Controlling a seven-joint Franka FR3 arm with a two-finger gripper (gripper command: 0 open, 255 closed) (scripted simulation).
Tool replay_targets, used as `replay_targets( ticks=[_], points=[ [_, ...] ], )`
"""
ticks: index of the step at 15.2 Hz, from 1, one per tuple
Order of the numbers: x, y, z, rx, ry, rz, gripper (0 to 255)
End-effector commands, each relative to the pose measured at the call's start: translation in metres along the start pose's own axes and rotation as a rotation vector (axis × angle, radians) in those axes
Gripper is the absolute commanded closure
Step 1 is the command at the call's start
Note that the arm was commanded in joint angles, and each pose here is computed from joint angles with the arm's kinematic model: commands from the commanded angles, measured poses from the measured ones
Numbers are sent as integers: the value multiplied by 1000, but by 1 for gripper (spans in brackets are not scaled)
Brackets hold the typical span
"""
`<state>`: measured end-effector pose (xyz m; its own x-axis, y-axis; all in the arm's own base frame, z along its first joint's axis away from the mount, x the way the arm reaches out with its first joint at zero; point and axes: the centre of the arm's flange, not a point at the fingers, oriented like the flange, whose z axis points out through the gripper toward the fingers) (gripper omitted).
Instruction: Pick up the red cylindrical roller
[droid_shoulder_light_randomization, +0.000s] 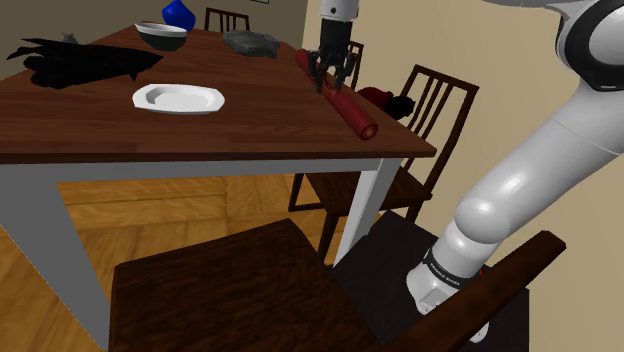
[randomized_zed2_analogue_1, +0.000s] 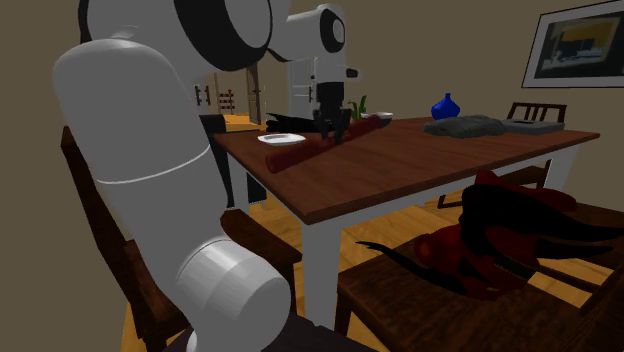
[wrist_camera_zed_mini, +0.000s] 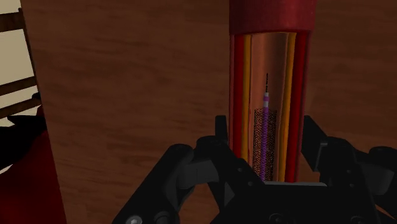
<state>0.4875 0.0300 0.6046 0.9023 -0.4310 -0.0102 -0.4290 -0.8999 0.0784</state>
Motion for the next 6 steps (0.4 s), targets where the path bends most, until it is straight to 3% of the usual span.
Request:
replay_targets(
  ticks=[1, 6],
  points=[
    [0, 1, -11, 0, 0, 0, 255],
    [0, 2, -28, 0, 0, 0, 255]
  ],
)
